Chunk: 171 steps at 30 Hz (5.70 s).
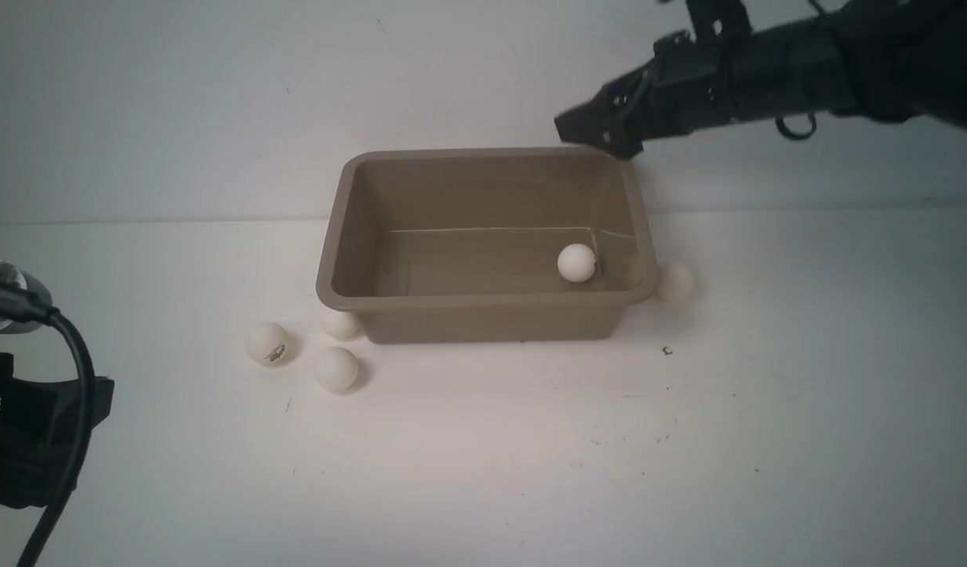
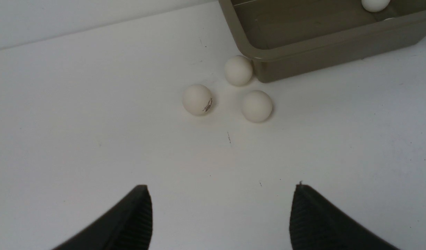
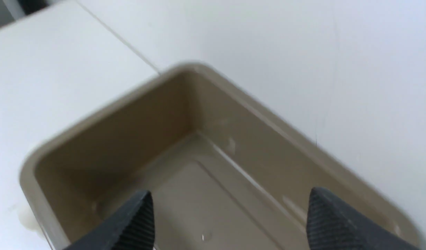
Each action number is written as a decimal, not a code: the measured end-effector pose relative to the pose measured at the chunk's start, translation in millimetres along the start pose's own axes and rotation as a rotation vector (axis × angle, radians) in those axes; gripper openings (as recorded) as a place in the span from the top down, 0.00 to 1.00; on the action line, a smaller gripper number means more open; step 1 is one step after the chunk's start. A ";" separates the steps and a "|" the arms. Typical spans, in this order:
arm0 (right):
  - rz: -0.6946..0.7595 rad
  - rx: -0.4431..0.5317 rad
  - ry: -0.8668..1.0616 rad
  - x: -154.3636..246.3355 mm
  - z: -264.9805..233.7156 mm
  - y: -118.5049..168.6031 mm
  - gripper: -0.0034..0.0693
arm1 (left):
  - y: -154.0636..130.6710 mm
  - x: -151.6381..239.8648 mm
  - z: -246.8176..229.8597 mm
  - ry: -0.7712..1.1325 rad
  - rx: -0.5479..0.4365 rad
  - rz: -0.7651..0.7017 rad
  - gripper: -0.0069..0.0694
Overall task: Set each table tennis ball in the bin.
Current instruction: Use the right arm to clamp the table tennis ball closest to it, then use the right arm to put the table tennis ball into the box, then use the left arm to clamp the table tennis ball closest to it
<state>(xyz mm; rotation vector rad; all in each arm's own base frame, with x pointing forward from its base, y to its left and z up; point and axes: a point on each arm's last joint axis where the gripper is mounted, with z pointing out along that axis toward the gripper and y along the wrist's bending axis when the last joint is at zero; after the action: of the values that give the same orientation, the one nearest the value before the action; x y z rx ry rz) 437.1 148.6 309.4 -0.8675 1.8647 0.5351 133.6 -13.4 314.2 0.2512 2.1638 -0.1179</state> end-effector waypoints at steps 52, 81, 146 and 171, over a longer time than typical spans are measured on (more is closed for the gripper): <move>-0.046 0.194 0.578 88.1 -2.5 -71.2 0.22 | 0.4 -0.6 0.0 -0.006 -0.004 0.002 0.28; -0.001 0.066 0.615 142.5 45.1 -69.2 0.28 | 0.1 -0.3 0.0 -0.004 -0.001 0.000 0.28; -0.034 -0.119 0.191 48.3 80.7 -19.5 0.47 | -0.1 0.0 0.0 0.000 0.001 0.002 0.28; -0.287 0.024 -0.003 -80.9 -56.3 15.2 0.24 | 12.6 -20.5 58.0 0.118 0.070 0.068 0.28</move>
<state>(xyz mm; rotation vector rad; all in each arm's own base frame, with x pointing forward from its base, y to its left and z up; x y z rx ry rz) 414.3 146.8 406.5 -1.0951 1.7026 0.3342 194.2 -14.3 298.2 0.3799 2.2684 -0.1433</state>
